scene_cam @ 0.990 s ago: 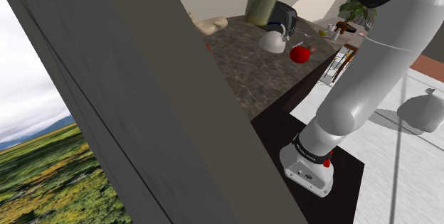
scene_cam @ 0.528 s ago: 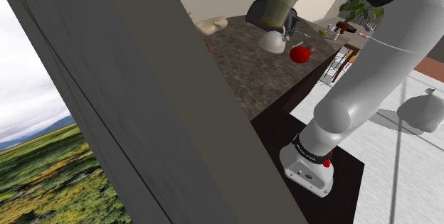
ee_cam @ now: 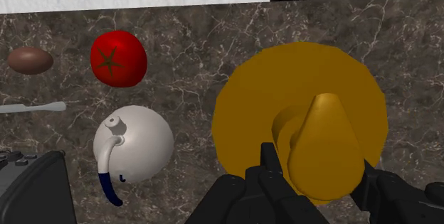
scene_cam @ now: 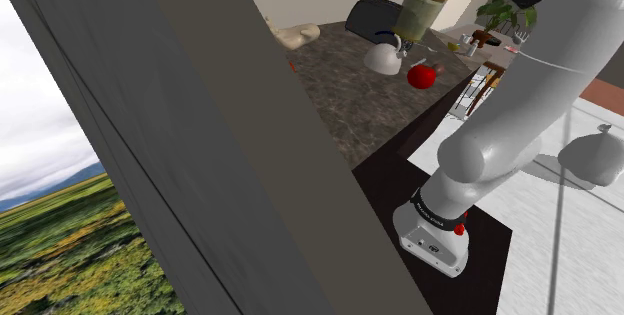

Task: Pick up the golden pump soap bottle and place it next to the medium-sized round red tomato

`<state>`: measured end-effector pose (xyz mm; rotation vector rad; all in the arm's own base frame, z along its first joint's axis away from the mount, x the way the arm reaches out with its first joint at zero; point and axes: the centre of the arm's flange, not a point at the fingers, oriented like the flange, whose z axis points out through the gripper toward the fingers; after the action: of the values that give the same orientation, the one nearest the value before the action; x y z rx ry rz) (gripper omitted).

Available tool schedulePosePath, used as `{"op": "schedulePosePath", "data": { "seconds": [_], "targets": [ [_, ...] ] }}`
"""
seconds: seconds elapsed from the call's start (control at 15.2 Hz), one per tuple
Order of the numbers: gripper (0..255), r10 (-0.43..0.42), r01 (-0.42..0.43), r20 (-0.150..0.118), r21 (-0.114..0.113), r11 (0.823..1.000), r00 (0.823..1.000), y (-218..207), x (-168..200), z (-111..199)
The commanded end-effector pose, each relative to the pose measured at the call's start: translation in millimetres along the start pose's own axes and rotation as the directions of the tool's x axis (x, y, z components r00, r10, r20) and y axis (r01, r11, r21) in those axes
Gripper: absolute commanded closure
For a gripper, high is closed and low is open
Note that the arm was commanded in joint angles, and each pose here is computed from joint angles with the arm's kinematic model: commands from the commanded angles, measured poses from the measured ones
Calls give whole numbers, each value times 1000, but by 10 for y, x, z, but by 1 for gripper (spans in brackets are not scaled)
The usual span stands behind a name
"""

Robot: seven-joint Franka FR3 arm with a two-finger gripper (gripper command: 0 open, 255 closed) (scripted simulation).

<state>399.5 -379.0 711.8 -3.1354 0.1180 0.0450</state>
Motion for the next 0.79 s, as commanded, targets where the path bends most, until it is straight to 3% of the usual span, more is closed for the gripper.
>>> {"op": "schedulePosePath", "data": {
  "seconds": [0.0, 0.73],
  "targets": [
    [255, -3, 3, -1, 0, 1000, 1000, 191, -129, 3],
    [255, -3, 3, -1, 0, 1000, 1000, 1376, -829, 68]
  ]
}}
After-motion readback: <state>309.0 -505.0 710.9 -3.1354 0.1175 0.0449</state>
